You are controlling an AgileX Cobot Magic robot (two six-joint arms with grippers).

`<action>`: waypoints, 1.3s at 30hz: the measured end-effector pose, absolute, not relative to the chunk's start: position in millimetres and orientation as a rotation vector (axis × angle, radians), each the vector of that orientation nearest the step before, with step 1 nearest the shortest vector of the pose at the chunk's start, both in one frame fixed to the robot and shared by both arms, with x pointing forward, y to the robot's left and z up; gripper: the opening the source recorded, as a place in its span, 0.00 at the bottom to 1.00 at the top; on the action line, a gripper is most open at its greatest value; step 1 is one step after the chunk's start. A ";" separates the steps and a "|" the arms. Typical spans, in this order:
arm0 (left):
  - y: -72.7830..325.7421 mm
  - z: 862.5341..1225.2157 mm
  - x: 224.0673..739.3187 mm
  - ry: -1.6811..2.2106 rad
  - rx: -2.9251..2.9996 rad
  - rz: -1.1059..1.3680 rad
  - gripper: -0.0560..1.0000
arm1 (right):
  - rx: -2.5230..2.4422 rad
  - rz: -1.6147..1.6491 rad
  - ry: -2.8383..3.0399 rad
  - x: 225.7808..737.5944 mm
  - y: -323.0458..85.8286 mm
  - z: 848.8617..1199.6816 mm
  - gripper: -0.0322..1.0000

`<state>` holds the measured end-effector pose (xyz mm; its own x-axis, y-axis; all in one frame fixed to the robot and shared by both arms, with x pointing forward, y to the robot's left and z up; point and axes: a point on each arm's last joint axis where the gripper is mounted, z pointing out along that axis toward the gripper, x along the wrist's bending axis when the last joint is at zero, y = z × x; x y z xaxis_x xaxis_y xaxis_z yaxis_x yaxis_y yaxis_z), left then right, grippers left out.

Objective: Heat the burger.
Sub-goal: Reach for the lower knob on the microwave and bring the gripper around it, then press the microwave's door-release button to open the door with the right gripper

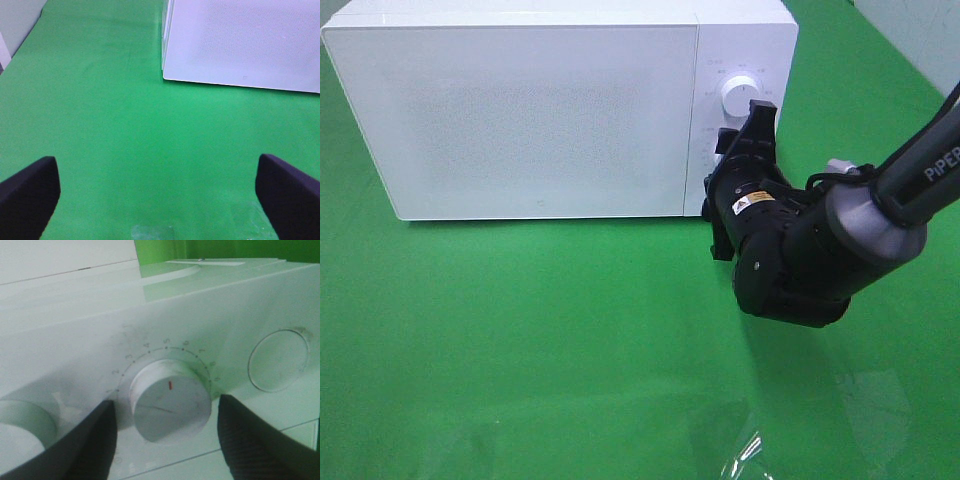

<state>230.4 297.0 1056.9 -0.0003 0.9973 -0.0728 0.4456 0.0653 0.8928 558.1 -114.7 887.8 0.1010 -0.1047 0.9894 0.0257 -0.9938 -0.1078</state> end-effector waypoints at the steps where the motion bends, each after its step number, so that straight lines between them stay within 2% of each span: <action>1: 297.0 1056.9 230.4 1.559 1.490 0.888 0.98 | -2.256 -2.042 0.081 558.1 -114.7 887.8 0.60; 7: 297.0 1056.9 230.4 1.559 1.490 0.888 0.98 | -2.319 -2.067 -0.039 555.3 -116.2 890.1 0.69; 11: 297.0 1056.9 230.4 1.559 1.490 0.888 0.98 | -2.340 -2.075 -0.121 553.0 -117.4 898.2 0.71; 27: 297.0 1056.9 230.4 1.559 1.490 0.888 0.98 | -2.501 -1.789 -1.054 525.8 -113.0 912.2 0.72; 39: 297.0 1056.9 230.4 1.559 1.490 0.888 0.98 | -2.217 -1.683 -1.916 508.5 -111.0 947.0 0.72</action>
<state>230.4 297.0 1056.9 -0.0003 0.9973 -0.0728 0.4456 0.0653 0.8928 508.5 -111.0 947.0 -0.1233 0.8506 0.5111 0.6166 -0.3379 0.7111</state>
